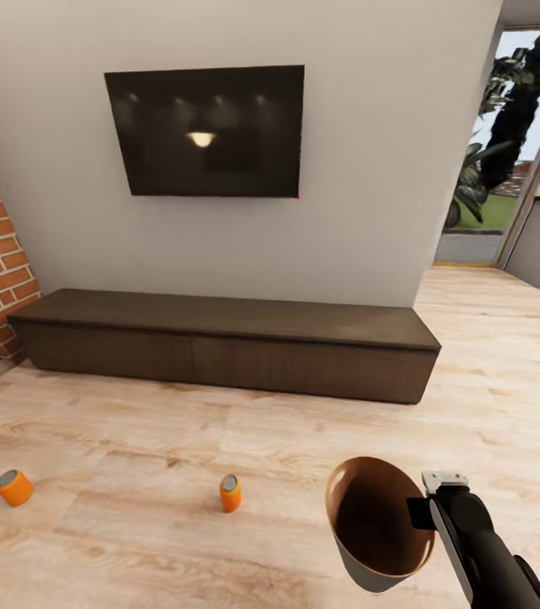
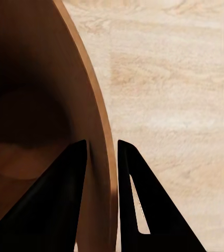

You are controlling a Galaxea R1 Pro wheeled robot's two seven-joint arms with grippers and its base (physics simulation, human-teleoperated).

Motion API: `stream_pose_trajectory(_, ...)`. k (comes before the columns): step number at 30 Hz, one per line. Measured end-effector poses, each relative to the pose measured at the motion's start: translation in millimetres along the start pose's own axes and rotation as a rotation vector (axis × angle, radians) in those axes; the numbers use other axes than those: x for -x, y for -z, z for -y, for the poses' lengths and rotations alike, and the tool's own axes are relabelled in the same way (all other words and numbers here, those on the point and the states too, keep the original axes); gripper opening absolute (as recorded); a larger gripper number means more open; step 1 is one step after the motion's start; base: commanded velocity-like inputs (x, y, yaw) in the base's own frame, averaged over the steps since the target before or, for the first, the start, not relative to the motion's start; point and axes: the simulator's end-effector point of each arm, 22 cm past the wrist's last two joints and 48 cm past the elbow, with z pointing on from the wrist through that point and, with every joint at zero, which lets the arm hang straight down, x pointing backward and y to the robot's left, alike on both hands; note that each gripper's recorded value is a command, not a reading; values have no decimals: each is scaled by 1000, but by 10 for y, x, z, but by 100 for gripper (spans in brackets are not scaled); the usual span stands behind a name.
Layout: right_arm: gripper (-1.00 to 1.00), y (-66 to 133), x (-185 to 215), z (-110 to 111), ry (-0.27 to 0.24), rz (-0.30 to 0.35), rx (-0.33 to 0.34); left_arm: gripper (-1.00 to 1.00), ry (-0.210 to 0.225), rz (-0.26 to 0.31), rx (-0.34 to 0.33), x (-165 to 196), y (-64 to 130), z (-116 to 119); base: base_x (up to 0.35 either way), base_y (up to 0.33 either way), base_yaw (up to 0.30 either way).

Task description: Put the three can of soda from the living room inside the tash can in the kitchen.

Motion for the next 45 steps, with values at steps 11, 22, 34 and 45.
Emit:
stream_pose_trajectory(11,-100,1,2,-12,-4,1,5,100,0,0,0,0,0,0,328,0,-16)
stream_pose_trajectory(22,-100,-1,0,-12,-4,0,6,100,0,0,1,-1,0,-3,342,0,0)
stream_pose_trajectory(34,-100,0,1,-9,-3,0,4,100,0,-1,3,-1,0,-7,303,0,0)
stream_pose_trajectory(45,-100,1,2,-13,-4,1,5,100,8,40,75,108,93,-198,53,0,0)
